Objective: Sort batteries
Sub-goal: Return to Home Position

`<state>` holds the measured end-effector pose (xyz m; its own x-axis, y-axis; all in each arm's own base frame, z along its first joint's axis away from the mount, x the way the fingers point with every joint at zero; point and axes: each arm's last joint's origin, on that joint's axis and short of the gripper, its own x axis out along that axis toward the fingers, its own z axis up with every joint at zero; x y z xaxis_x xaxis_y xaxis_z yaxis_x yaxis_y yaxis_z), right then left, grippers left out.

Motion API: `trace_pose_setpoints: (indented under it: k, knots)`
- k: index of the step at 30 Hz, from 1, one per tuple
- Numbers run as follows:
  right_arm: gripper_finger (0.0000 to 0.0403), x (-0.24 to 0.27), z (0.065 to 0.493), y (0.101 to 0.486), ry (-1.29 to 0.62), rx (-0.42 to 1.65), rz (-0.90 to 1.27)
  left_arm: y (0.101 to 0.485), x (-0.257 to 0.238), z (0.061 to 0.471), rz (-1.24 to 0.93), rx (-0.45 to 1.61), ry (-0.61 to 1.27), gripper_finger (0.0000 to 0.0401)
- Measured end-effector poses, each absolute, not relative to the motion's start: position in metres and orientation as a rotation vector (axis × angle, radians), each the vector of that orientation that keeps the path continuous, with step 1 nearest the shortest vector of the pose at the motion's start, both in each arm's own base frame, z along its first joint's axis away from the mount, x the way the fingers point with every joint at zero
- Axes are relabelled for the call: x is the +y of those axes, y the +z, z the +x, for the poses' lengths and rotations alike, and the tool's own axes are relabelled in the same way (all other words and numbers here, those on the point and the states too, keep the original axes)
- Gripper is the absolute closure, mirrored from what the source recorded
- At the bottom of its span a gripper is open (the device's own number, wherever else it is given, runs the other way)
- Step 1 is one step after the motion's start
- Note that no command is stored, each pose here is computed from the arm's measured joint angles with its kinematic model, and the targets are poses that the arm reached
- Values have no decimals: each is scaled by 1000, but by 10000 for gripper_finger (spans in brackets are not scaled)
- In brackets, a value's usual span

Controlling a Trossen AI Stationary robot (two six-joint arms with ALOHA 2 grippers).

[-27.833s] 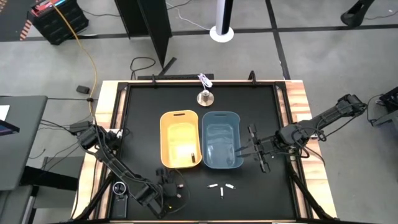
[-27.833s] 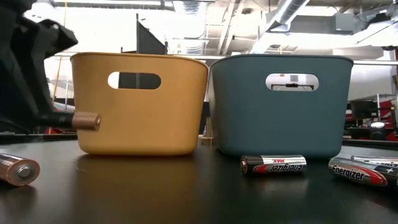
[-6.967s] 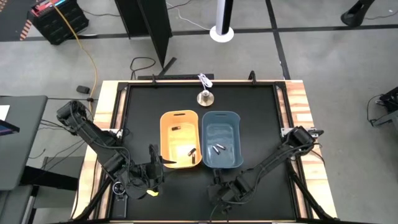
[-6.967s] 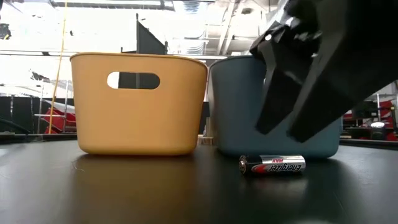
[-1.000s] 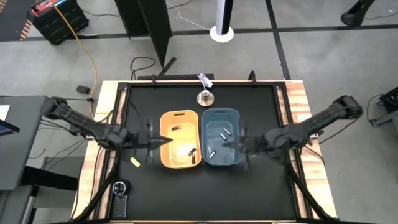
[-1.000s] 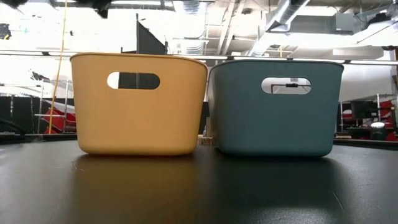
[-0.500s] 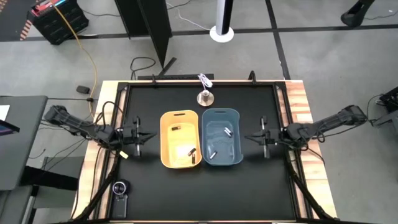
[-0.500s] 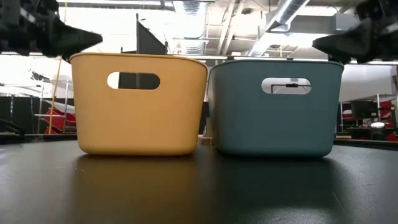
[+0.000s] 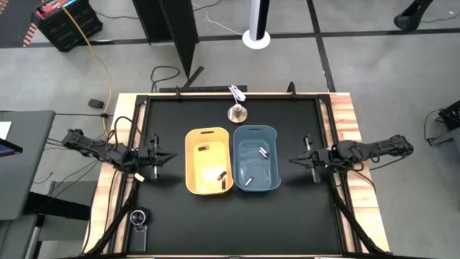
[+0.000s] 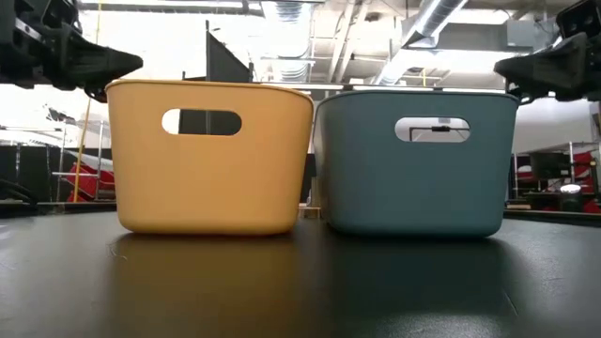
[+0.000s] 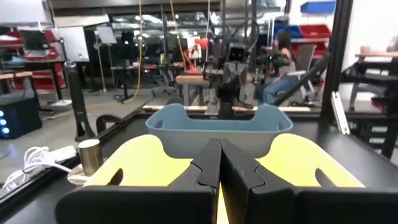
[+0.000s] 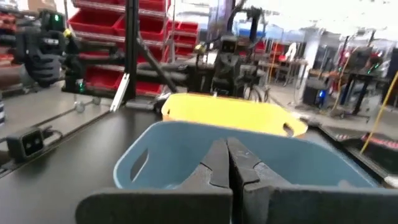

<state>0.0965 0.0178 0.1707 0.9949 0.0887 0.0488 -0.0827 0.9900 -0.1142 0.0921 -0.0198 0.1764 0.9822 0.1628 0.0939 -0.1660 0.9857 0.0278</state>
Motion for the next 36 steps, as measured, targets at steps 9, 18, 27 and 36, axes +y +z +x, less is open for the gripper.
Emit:
trace_pose_setpoints:
  k: [9, 18, 27, 36]
  knots:
    - [403, 16, 96, 169, 108, -46, -157, 175, -20, 92, 68, -77, 167, 401]
    - [399, 14, 96, 169, 94, -36, -120, 174, -20, 92, 67, -71, 160, 401]
    - [369, 14, 96, 168, 97, -29, 12, 174, -20, 92, 106, -67, 155, 401]
    - [369, 14, 96, 168, 97, -29, 12, 174, -20, 92, 93, -67, 154, 401]
